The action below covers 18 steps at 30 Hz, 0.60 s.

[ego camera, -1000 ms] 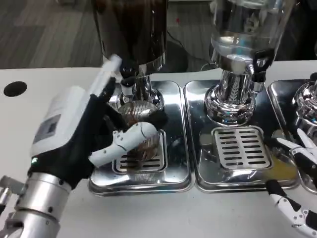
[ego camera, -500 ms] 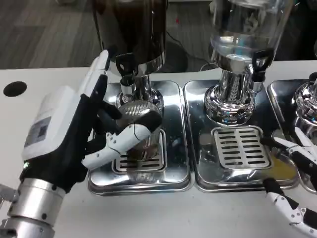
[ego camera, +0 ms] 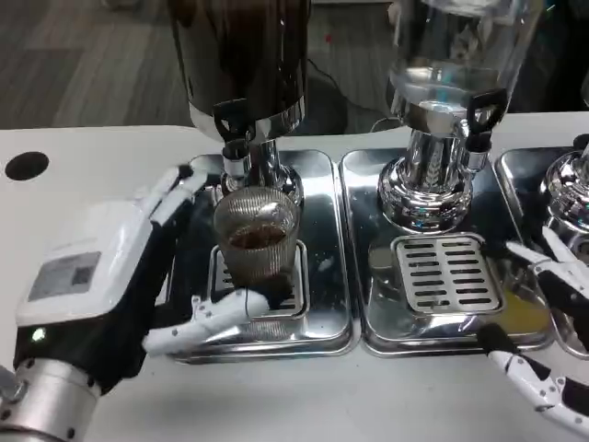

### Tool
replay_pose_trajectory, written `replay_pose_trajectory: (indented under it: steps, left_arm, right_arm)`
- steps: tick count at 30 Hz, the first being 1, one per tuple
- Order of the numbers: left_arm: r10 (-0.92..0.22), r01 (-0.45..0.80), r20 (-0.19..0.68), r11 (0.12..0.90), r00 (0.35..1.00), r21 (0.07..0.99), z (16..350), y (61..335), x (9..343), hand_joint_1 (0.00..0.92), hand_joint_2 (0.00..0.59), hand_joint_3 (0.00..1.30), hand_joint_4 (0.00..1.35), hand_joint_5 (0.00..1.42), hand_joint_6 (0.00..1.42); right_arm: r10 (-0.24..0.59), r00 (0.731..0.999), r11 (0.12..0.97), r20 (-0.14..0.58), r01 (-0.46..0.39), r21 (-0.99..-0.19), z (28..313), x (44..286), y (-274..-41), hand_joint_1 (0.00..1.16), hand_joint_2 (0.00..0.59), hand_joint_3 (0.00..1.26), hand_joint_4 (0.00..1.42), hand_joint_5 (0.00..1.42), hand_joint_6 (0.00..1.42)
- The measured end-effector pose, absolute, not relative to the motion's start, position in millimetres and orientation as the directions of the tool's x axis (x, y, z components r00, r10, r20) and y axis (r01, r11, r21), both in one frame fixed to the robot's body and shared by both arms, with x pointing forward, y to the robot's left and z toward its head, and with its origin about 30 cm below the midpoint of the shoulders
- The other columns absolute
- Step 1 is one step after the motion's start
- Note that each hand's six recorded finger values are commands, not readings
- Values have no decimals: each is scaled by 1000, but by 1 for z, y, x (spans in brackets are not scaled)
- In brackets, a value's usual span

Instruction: Grasp the cup under the faucet to collect the drink, then remove the cup.

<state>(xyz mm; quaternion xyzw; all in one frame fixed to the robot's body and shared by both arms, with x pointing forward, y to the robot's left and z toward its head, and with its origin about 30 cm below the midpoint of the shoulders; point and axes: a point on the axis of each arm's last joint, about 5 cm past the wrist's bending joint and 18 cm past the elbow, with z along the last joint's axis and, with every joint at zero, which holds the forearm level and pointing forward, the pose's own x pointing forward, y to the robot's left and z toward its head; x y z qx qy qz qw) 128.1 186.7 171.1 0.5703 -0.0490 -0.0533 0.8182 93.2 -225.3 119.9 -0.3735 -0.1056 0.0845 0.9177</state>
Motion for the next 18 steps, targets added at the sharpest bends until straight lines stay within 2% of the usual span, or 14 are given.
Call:
replay_pose_trajectory:
  steps: [5, 9, 18]
  left_arm:
    - [-107, 94, -65, 285, 992, 954, 166, 189, 113, 0, 26, 105, 0, 65, 350]
    - [-89, 150, -130, 272, 988, 951, 162, 192, 97, 0, 26, 80, 0, 53, 333]
    - [-41, 182, -177, 228, 983, 956, 159, 205, 71, 0, 27, 67, 0, 52, 334]
  right_arm:
    - [282, 951, 729, 126, -127, -672, 121, 98, -222, 417, 311, 119, 0, 0, 0]
    - [314, 943, 748, 106, -177, -640, 119, 103, -221, 407, 298, 4, 0, 0, 0]
    - [360, 931, 785, 57, -269, -558, 111, 116, -208, 398, 277, 0, 0, 1, 0]
